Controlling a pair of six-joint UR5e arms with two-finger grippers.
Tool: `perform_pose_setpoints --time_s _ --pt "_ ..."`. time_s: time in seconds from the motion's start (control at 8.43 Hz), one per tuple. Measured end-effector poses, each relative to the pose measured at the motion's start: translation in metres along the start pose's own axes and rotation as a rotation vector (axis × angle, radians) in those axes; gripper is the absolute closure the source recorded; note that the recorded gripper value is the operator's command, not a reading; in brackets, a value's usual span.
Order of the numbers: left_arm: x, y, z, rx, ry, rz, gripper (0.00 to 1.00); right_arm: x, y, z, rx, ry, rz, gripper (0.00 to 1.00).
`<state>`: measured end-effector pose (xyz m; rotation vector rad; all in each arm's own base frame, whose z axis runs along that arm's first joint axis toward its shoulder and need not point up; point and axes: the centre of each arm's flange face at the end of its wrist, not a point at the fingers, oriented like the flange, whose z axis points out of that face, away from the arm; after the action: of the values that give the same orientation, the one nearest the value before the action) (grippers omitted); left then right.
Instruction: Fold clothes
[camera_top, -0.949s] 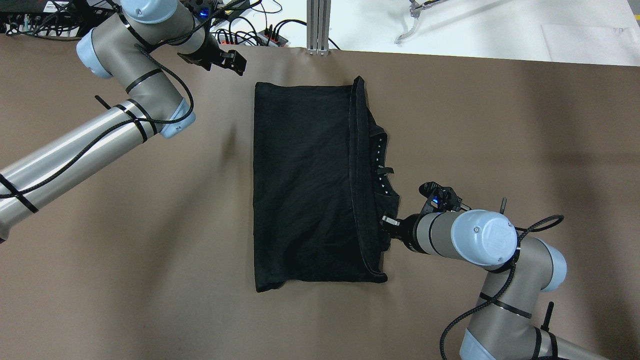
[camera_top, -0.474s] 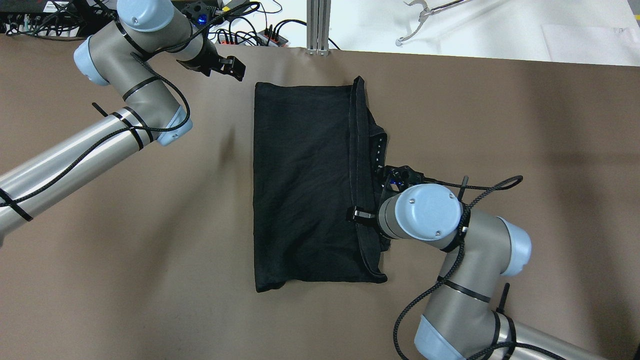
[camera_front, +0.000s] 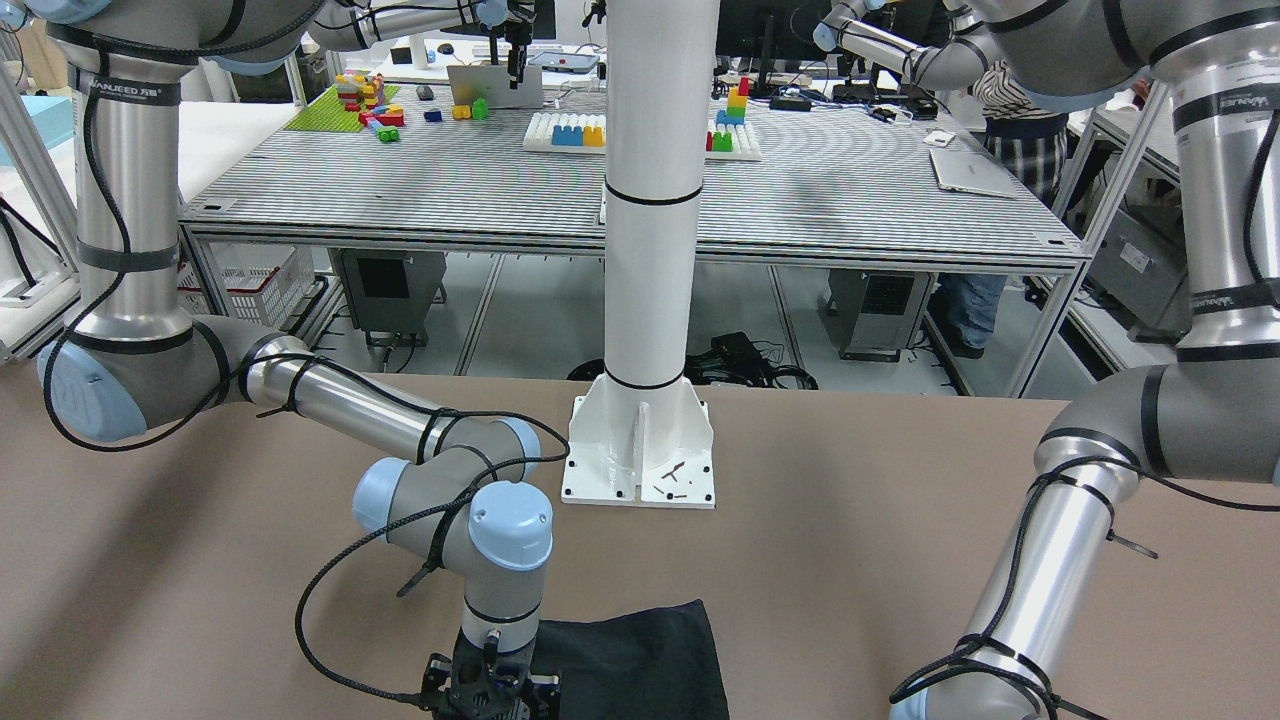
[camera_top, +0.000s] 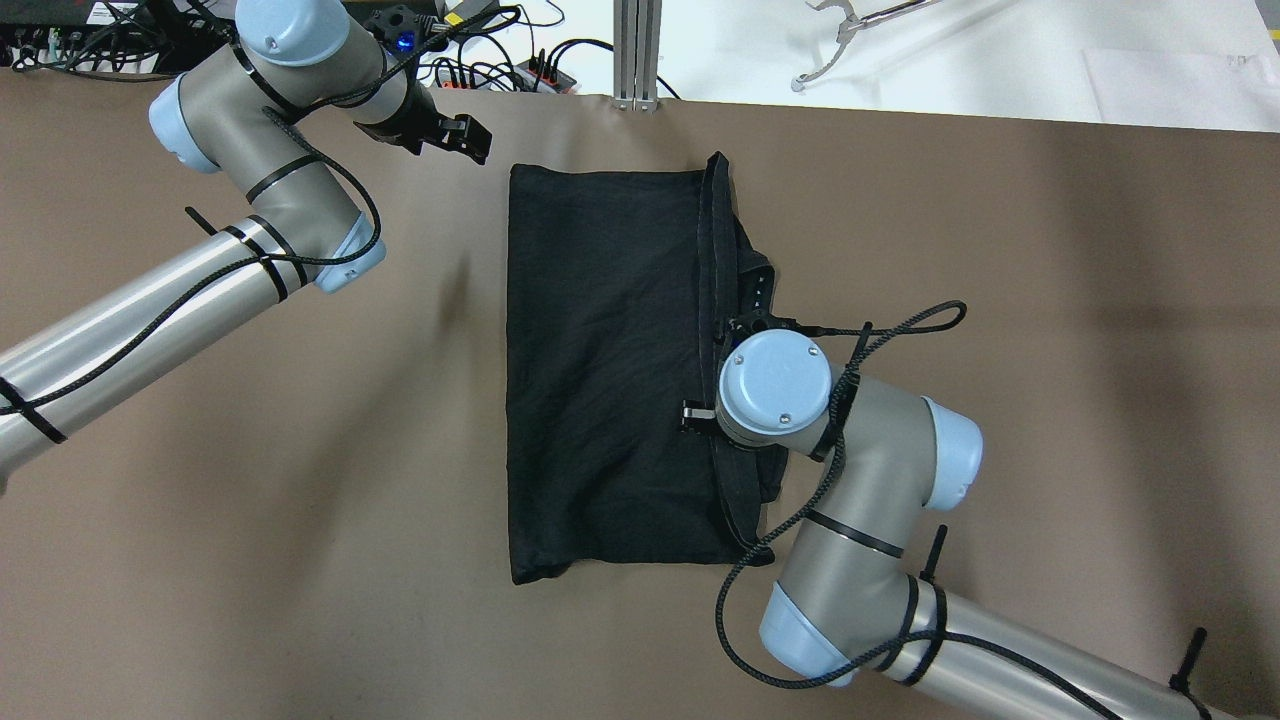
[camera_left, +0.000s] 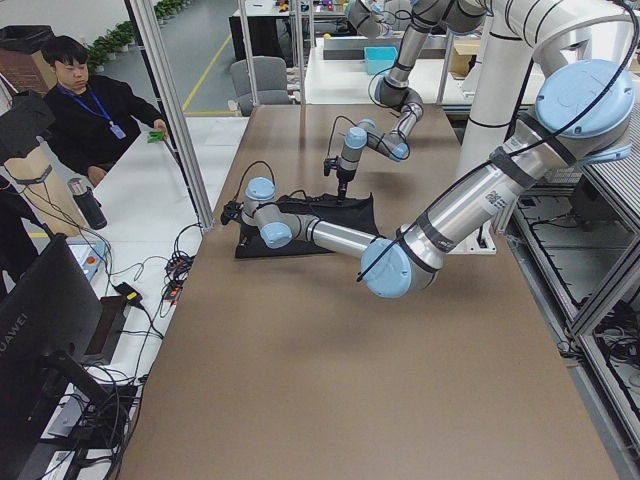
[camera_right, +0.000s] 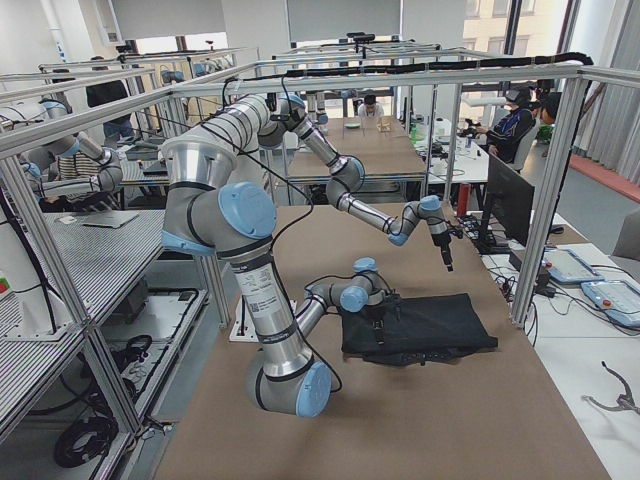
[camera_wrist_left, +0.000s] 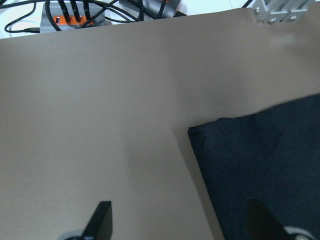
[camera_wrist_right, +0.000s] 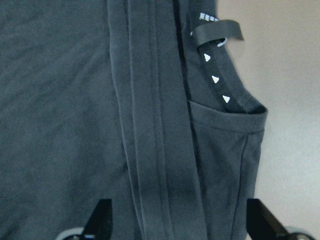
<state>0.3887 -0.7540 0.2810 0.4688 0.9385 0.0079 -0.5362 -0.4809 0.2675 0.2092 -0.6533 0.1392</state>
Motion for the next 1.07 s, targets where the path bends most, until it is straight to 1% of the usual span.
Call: perform_pose_setpoints --time_s 0.12,0.24,0.71,0.83,1.07 --pt "0.000 0.000 0.000 0.000 0.000 0.000 0.06 -0.002 -0.012 0.009 -0.002 0.025 -0.008 0.06" --pt "0.000 0.000 0.000 -0.001 0.000 0.000 0.06 -0.001 -0.020 0.013 -0.002 0.038 -0.008 0.06" --pt "0.001 0.000 0.001 -0.002 -0.002 0.000 0.06 0.013 -0.036 0.024 -0.003 0.074 -0.015 0.06" --pt "0.001 0.000 0.001 -0.002 -0.002 0.001 0.06 0.025 -0.046 0.027 -0.001 0.086 -0.027 0.06" --pt "0.004 0.002 0.003 -0.006 -0.001 0.002 0.06 0.065 -0.067 0.034 0.002 0.117 -0.077 0.06"
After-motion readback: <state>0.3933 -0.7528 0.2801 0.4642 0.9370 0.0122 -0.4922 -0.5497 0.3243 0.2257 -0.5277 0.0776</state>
